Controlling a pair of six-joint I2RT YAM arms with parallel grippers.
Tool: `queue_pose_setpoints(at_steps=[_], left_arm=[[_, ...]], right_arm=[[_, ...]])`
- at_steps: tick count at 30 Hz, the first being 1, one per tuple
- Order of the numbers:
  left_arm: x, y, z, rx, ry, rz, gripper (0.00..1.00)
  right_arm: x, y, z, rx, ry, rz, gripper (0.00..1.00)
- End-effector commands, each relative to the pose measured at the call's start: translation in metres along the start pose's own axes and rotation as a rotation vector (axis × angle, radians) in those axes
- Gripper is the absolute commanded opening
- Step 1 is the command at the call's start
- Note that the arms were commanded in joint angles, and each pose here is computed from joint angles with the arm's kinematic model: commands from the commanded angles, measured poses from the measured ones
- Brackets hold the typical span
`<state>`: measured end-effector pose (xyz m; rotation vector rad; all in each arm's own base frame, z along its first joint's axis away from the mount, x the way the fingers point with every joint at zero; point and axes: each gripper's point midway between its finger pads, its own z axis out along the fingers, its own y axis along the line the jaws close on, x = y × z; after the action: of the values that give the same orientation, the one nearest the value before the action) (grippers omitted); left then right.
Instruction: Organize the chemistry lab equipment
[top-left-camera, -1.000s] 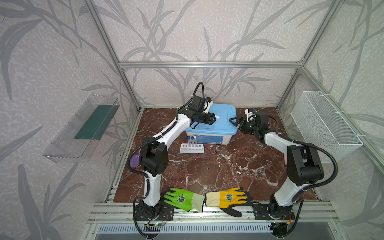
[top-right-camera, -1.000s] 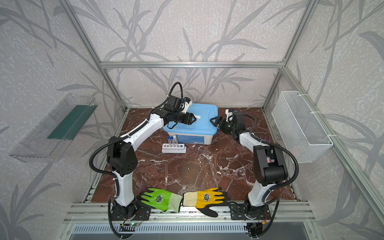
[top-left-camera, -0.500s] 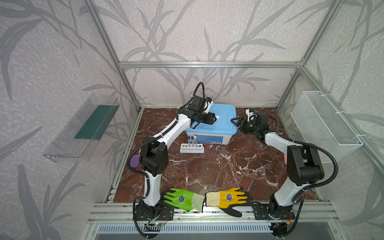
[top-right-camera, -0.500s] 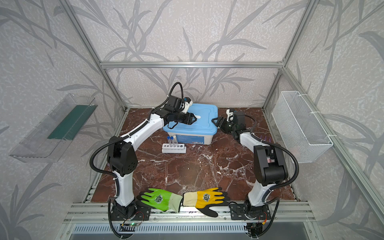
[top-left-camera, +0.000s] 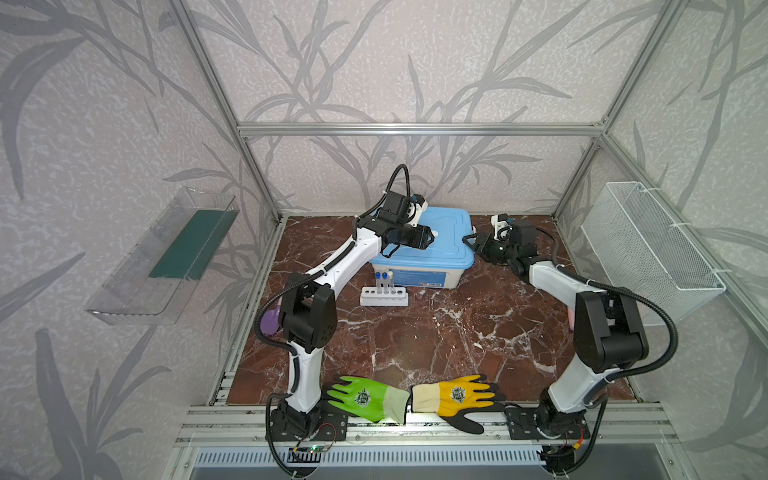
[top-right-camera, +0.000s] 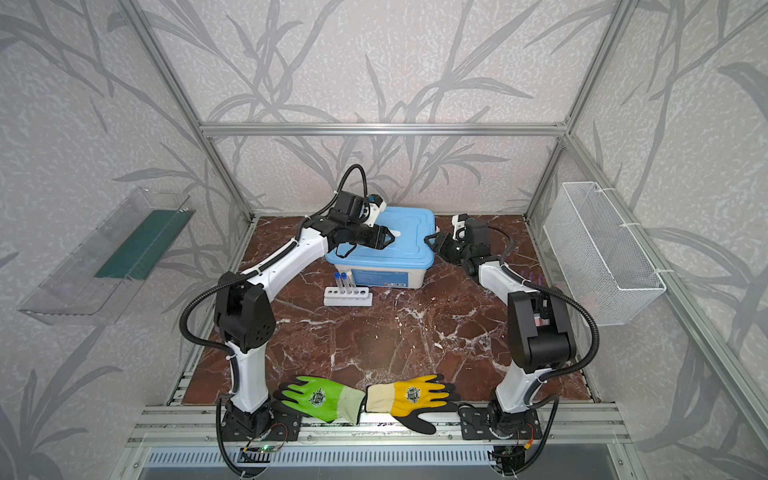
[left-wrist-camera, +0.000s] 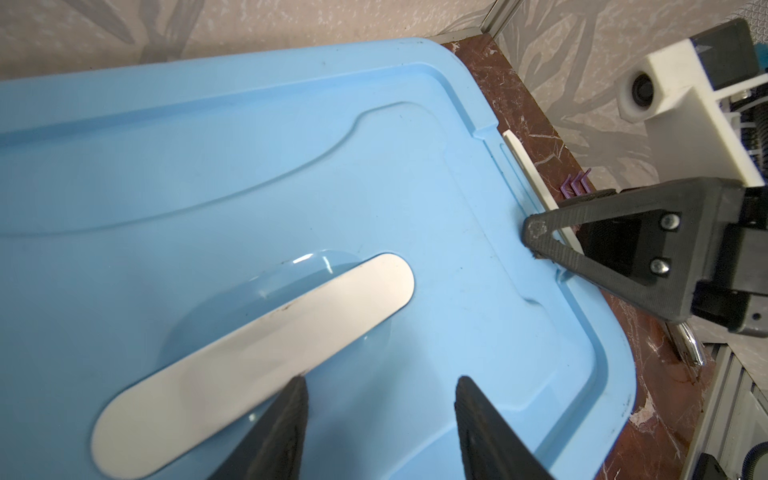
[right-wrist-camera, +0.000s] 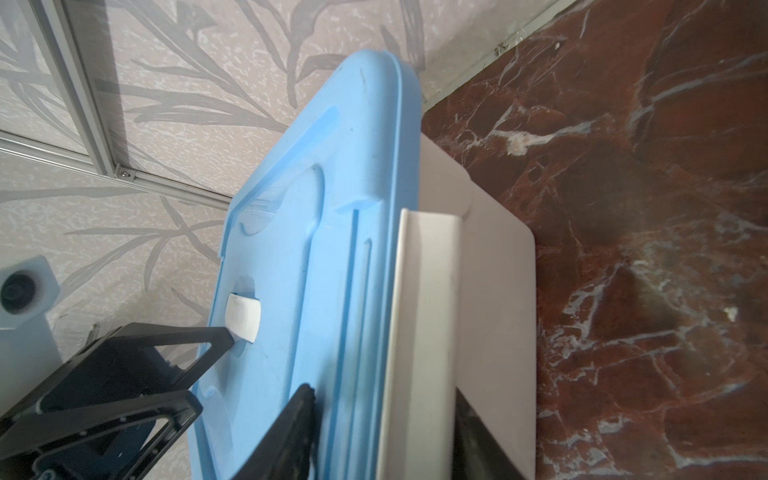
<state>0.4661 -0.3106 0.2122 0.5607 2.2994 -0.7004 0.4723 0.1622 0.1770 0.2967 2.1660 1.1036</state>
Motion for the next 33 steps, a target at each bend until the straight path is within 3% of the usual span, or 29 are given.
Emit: queue_pose_setpoints(at_steps=[1,17,33], left_arm=[[0.021,0.002,0.012,0.015,0.063,0.001,0.58],[0.020,0.003,0.013,0.029,0.059,-0.009,0.58],[0.003,0.003,-0.003,0.020,0.007,-0.011,0.61]], right_arm=[[0.013,-0.002,0.000,0.089,0.046,-0.050,0.48],[0.013,-0.004,-0.003,0.330,0.072,-0.225,0.43],[-0.002,0.015,-0.012,0.369,0.048,-0.308,0.42]])
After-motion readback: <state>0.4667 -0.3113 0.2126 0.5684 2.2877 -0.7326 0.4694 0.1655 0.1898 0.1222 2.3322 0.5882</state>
